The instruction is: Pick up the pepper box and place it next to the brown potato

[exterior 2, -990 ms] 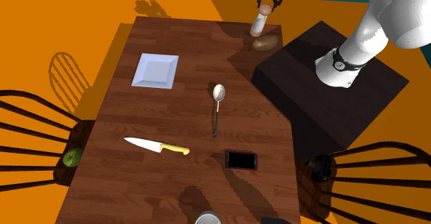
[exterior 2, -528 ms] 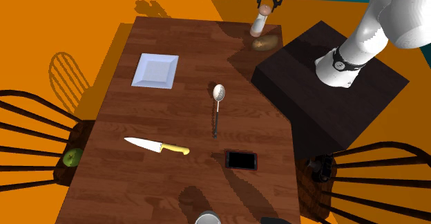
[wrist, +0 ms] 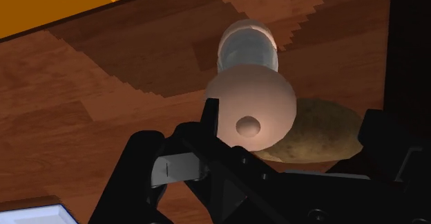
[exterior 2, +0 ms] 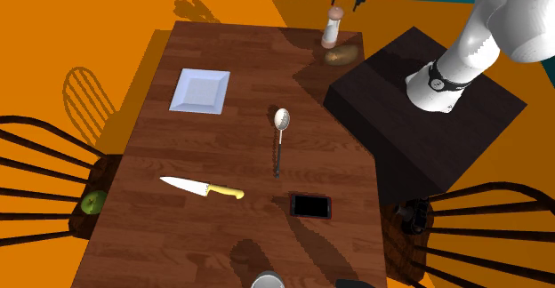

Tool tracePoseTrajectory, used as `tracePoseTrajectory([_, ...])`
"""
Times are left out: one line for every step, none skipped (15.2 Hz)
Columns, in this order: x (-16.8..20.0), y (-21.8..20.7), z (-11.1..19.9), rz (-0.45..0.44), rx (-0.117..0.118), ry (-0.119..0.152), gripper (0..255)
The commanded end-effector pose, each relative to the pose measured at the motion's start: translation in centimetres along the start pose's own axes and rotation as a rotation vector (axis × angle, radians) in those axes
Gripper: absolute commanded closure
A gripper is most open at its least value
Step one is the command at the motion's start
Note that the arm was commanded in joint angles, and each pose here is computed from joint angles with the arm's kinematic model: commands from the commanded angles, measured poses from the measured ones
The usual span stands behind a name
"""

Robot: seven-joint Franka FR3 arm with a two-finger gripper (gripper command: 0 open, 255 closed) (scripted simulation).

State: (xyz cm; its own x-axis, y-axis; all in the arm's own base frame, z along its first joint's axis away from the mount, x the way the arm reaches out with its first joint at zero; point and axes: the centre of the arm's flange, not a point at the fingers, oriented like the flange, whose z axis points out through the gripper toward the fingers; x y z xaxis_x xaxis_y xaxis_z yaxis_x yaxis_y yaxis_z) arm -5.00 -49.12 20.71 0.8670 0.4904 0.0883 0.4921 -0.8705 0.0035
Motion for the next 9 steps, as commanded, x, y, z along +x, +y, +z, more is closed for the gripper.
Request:
tracePoseTrajectory([0.0,0.0,-2.3,-0.001,0.001,0.000,0])
tracePoseTrajectory([0.0,0.0,-3.3,-0.001,0.001,0.000,0])
tracePoseTrajectory([0.0,0.0,-3.3,-0.001,0.001,0.000,0])
tracePoseTrajectory([0.0,0.0,-3.3,-0.001,0.001,0.000,0])
tracePoseTrajectory([0.0,0.0,-3.3,-0.001,0.001,0.000,0])
tracePoseTrajectory([0.0,0.0,-3.3,-0.001,0.001,0.000,0])
tracePoseTrajectory([0.0,0.0,-3.3,-0.001,0.001,0.000,0])
tracePoseTrajectory([0.0,0.0,-3.3,-0.001,0.001,0.000,0])
tracePoseTrajectory([0.0,0.0,-3.3,-0.001,0.001,0.000,0])
